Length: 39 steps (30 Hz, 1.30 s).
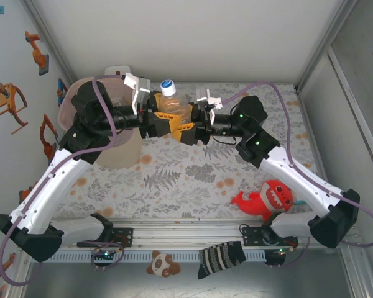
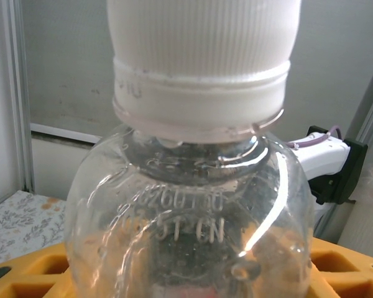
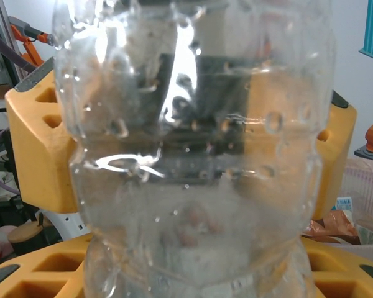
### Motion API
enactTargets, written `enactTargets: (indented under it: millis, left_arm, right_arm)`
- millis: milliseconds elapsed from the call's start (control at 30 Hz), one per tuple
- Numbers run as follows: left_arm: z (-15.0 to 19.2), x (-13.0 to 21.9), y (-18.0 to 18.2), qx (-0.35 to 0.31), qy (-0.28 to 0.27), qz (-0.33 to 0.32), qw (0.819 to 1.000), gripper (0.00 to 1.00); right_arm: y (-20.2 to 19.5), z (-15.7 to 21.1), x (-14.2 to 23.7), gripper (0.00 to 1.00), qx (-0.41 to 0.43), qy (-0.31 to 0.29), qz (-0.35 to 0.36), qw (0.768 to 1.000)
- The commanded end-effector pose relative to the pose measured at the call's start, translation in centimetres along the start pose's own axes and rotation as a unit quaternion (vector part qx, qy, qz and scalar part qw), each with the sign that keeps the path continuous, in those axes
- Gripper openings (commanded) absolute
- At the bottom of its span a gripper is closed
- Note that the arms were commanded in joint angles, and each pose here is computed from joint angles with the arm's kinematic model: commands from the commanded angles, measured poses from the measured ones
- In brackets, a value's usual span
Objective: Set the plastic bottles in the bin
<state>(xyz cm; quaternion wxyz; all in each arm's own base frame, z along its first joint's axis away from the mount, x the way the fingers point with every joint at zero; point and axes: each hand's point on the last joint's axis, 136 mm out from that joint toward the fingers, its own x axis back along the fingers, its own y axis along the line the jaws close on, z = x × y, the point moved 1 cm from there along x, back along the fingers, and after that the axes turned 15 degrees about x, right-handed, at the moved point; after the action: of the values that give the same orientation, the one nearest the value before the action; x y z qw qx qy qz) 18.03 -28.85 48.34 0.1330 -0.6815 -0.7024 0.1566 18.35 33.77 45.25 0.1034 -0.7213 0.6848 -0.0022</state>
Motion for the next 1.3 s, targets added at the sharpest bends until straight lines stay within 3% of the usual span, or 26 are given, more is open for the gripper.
enactTargets:
  millis: [0, 333, 567, 767, 933, 1067, 1267]
  left_arm:
    - [-1.0, 0.3, -1.4, -0.026, -0.007, 0.013, 1.000, 0.54]
    - [-1.3, 0.5, -1.0, -0.036, -0.011, -0.009, 0.999, 0.52]
    - [-1.4, 0.9, -0.5, -0.047, -0.007, -0.046, 0.998, 0.51]
    - [-1.8, 2.5, 2.4, -0.044, -0.004, -0.152, 0.987, 0.51]
    - [-2.3, 5.5, 6.6, -0.005, -0.008, -0.268, 0.963, 0.49]
    - [-2.8, 9.0, 10.1, 0.040, -0.033, -0.355, 0.933, 0.49]
    - [-3.2, 15.0, 15.6, 0.168, -0.128, -0.435, 0.875, 0.49]
  right_arm:
    - [1.0, -2.4, 0.4, 0.48, 0.034, -0.019, -0.001, 0.999]
    - [1.0, -1.5, 0.9, 0.74, 0.033, -0.002, 0.022, 0.999]
    - [1.5, -0.3, 2.0, 0.80, 0.028, 0.026, 0.042, 0.998]
    - [1.4, 0.7, 3.3, 0.80, 0.033, 0.057, 0.080, 0.995]
    - [1.1, 1.3, 4.1, 0.80, 0.036, 0.076, 0.109, 0.991]
    - [1.0, 1.5, 4.2, 0.80, 0.035, 0.081, 0.115, 0.989]
    - [0.7, 1.7, 3.9, 0.80, 0.031, 0.081, 0.115, 0.990]
